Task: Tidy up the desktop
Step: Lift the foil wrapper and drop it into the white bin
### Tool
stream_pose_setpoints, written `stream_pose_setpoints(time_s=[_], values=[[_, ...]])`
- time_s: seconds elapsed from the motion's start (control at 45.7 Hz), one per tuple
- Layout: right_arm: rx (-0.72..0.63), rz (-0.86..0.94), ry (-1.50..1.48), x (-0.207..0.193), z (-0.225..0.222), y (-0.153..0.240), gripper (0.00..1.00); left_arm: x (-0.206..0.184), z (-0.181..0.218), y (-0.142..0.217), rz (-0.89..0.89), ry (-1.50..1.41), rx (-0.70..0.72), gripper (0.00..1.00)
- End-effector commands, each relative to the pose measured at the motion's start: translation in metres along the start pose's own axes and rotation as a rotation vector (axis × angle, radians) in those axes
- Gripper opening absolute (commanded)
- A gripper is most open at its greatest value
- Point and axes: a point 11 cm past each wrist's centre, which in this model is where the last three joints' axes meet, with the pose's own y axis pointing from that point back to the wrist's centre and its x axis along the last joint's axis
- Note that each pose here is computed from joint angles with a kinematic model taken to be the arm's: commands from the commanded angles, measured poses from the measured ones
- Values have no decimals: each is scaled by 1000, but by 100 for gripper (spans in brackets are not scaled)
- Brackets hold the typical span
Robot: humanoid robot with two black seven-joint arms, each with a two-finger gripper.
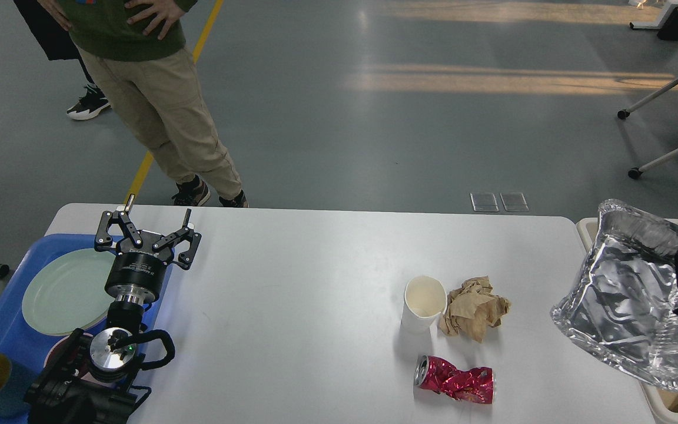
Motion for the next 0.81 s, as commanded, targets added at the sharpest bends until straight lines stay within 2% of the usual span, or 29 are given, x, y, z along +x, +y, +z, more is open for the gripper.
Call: stream_pose_setpoints(time_s=[0.0,0.131,0.284,0.372,0.503,0.634,0.787], values=[[-5,70,-76,30,26,-10,0,0,0,0,0,0,0,96],[-48,188,-154,62,59,-33,0,0,0,0,0,0,0,96],[-112,447,-249,107,106,-52,0,0,0,0,-2,0,0,96],[-123,567,-254,123,107,-77,0,0,0,0,-2,0,0,96],[-164,664,-271,127,129,-129,0,0,0,0,-2,0,0,96],[-185,727,-209,125,124,-171,0,0,0,0,-2,0,0,96],[-213,776,-134,105,122,-212,0,0,0,0,-2,0,0,96]])
